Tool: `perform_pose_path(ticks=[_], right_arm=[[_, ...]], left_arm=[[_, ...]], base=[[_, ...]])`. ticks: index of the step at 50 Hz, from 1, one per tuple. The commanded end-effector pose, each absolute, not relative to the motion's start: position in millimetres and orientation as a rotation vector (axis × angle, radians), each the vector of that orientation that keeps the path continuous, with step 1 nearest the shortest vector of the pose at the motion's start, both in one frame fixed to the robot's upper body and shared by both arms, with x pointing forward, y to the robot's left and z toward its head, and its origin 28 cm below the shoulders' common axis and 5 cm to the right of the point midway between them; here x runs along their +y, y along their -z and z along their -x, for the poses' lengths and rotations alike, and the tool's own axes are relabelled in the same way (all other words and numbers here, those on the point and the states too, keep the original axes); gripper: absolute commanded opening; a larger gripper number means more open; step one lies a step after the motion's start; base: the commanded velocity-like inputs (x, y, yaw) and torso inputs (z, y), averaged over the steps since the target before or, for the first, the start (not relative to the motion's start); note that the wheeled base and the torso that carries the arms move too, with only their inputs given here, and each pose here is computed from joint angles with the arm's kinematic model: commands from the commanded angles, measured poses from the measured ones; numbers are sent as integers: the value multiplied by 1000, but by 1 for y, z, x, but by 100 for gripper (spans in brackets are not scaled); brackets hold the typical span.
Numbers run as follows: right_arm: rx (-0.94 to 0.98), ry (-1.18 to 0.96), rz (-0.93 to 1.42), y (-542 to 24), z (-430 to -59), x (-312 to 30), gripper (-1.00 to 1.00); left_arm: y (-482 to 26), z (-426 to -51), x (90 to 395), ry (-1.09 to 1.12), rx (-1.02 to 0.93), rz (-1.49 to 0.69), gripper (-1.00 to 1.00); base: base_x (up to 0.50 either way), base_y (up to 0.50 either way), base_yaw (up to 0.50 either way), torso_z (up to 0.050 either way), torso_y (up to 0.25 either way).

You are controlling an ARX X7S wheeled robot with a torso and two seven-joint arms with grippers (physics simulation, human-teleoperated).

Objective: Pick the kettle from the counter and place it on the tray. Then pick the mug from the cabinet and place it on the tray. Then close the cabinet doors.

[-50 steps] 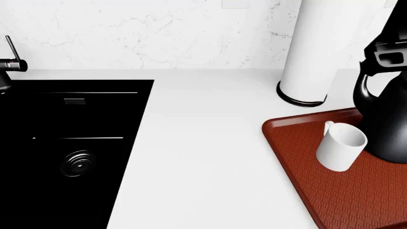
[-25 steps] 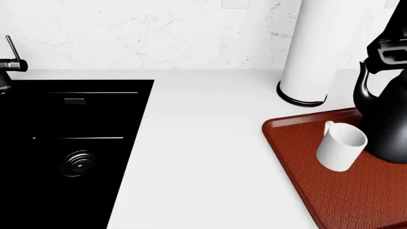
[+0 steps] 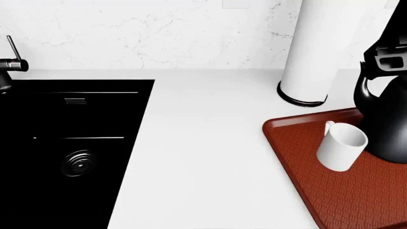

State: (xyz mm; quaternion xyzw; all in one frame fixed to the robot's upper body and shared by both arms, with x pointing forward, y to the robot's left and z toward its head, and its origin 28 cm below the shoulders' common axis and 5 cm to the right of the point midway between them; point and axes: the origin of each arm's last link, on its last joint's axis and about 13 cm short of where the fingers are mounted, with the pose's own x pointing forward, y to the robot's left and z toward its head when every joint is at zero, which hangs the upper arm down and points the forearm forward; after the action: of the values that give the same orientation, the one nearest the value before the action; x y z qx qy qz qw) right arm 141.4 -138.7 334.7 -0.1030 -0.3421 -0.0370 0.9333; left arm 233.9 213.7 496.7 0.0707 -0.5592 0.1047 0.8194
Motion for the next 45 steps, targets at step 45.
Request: perform_pose_path(ticks=[45], right_arm=[[-696,92,188,-325,-139,-142,100]], left_arm=[[-489,-321,100,294,-897,9,100]], base=[[0,0,0,0,-4]])
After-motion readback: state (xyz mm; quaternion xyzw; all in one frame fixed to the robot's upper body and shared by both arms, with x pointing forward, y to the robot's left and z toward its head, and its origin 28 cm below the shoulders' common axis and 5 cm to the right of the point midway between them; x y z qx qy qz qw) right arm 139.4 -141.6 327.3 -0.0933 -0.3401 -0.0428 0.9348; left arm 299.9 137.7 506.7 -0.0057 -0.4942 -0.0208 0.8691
